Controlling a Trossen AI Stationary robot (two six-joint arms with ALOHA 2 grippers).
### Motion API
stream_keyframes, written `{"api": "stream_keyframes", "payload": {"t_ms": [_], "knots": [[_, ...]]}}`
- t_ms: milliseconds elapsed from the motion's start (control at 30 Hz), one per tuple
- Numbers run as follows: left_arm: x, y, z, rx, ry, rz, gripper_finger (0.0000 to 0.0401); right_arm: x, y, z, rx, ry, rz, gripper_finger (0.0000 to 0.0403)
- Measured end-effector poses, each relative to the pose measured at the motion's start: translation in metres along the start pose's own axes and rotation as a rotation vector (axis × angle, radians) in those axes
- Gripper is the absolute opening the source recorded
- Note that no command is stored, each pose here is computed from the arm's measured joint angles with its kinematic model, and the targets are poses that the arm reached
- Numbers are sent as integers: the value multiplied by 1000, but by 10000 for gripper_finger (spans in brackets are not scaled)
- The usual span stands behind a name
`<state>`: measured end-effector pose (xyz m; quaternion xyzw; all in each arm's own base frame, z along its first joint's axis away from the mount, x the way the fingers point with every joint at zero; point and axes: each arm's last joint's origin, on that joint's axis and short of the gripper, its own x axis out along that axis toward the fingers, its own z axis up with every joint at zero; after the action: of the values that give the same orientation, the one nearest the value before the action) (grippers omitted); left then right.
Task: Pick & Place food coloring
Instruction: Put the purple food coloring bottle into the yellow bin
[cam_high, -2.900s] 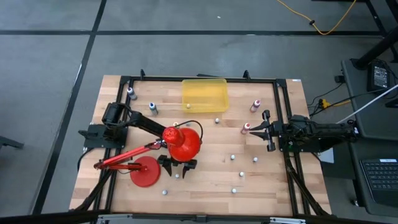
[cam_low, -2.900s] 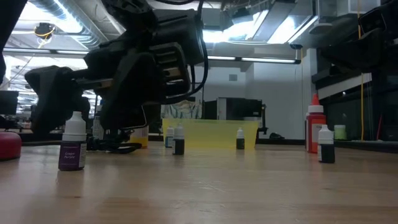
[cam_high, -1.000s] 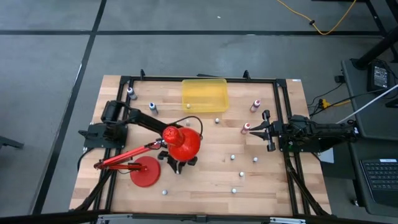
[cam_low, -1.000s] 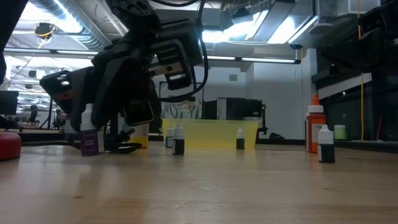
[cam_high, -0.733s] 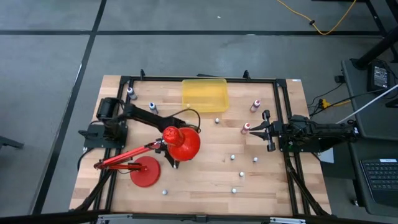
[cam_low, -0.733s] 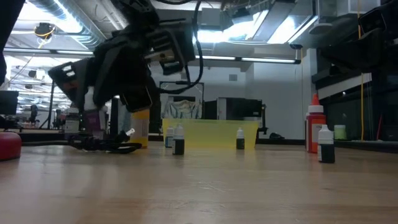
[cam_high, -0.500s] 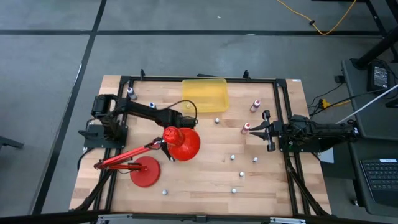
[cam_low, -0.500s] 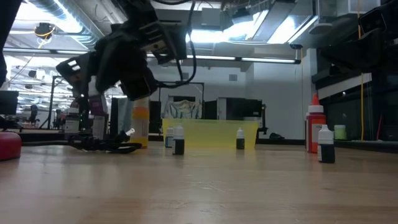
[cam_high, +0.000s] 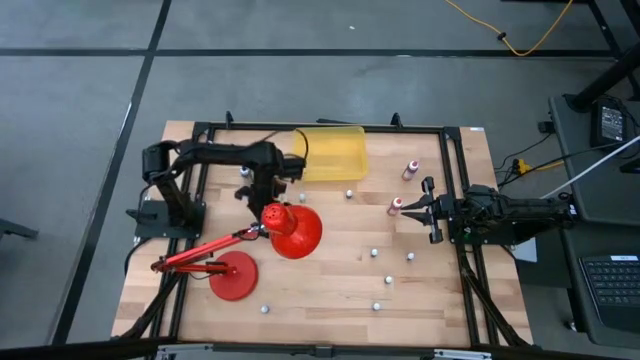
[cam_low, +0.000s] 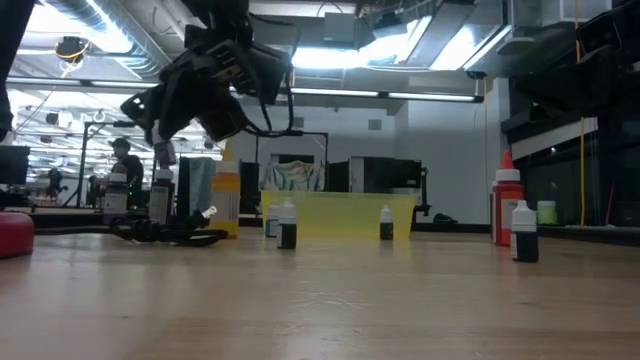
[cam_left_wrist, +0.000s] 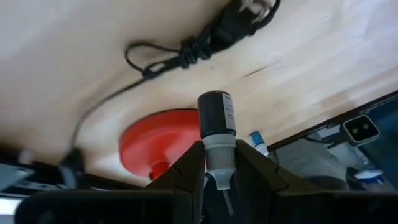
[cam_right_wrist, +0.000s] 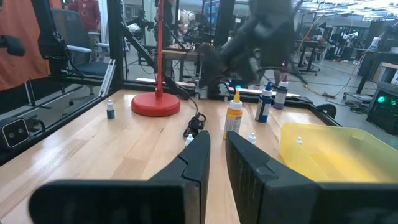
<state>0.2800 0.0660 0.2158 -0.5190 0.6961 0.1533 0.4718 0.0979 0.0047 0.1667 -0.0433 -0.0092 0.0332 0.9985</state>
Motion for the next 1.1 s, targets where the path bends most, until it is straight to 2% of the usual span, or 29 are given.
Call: {"api": "stream_keyframes", "payload": {"t_ms": [233,467,633,733,933,1033,1100], "knots": [[-43,-1,5,68,-57,25,68,0,0,0,0,0,0,56],[-58,-8,15,100,-44,73,68,0,0,0,0,0,0,56],[-68,-9,18,72,-58,33,68,0,0,0,0,0,0,56],[-74,-3,22,17,-82,39,68,0,0,0,0,-1,0,56],[-85,17,34,-31,-172,140,68,0,0,0,0,0,0,56],[-92,21,42,0,-224,220,68,0,0,0,0,0,0,56],[-99,21,47,24,-256,230,68,0,0,0,0,0,0,56]]}}
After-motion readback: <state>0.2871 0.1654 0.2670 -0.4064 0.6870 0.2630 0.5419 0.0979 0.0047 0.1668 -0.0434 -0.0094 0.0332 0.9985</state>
